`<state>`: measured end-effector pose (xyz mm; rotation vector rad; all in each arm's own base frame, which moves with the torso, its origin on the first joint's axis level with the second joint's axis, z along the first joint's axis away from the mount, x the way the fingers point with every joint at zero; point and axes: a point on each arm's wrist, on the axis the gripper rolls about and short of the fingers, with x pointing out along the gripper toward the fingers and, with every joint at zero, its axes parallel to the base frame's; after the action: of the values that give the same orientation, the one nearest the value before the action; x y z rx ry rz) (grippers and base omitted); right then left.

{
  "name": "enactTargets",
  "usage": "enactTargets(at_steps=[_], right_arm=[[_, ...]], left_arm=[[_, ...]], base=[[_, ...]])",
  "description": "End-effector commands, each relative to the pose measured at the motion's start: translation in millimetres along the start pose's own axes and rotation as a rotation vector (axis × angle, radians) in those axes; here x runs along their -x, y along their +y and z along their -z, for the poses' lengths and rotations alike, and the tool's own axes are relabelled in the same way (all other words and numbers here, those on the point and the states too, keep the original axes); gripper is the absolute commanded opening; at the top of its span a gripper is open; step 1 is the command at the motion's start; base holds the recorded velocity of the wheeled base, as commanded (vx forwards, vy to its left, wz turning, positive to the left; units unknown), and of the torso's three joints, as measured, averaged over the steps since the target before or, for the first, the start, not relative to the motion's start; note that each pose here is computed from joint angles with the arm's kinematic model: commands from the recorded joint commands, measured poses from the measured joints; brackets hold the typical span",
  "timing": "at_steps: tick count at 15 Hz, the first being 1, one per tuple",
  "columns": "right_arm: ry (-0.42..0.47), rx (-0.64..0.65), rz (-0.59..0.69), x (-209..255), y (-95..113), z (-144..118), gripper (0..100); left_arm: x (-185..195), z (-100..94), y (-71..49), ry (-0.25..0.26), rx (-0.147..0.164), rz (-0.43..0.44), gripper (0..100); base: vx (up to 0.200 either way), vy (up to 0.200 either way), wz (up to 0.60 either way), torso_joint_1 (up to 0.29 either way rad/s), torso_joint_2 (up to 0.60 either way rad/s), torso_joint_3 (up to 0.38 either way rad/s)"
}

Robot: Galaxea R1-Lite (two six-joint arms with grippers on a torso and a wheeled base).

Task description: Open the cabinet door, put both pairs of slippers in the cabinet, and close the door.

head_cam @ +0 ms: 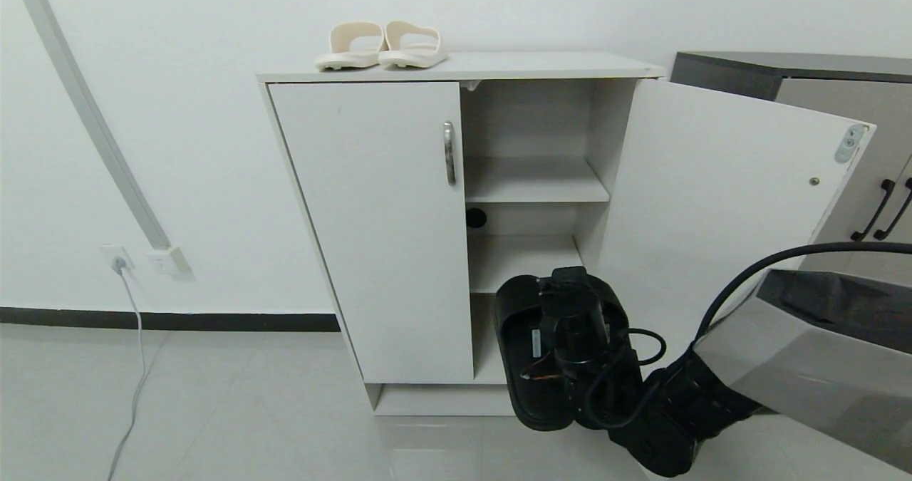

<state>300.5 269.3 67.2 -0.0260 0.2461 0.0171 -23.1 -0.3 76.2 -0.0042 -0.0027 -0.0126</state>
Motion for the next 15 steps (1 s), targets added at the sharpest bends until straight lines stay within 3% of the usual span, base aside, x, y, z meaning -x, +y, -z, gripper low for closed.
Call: enactTargets(at_steps=[1,4,9,15], right_arm=[[0.014,0.003,-0.012,-24,16,24,0],[0.008,-0.006,0.005,-46,24,44,0],[-0.008,-0.026,0.001,-51,27,49,0],[-0.008,-0.028,0.001,-52,27,50,0]], left_arm=[[0,0.0,0.0,0.001,0.0,0.0,0],[0,0.0,0.0,0.001,0.0,0.0,0],[0,0.1,0.0,0.003,-0.001,0.0,0],[0,0.1,0.0,0.003,-0.001,0.001,0]], base=[[0.0,0.0,0.0,0.0,0.0,0.0],[0.0,0.0,0.0,0.0,0.0,0.0],[0.0,0.0,0.0,0.0,0.0,-0.019],[0.0,0.0,0.0,0.002,0.0,-0.181]])
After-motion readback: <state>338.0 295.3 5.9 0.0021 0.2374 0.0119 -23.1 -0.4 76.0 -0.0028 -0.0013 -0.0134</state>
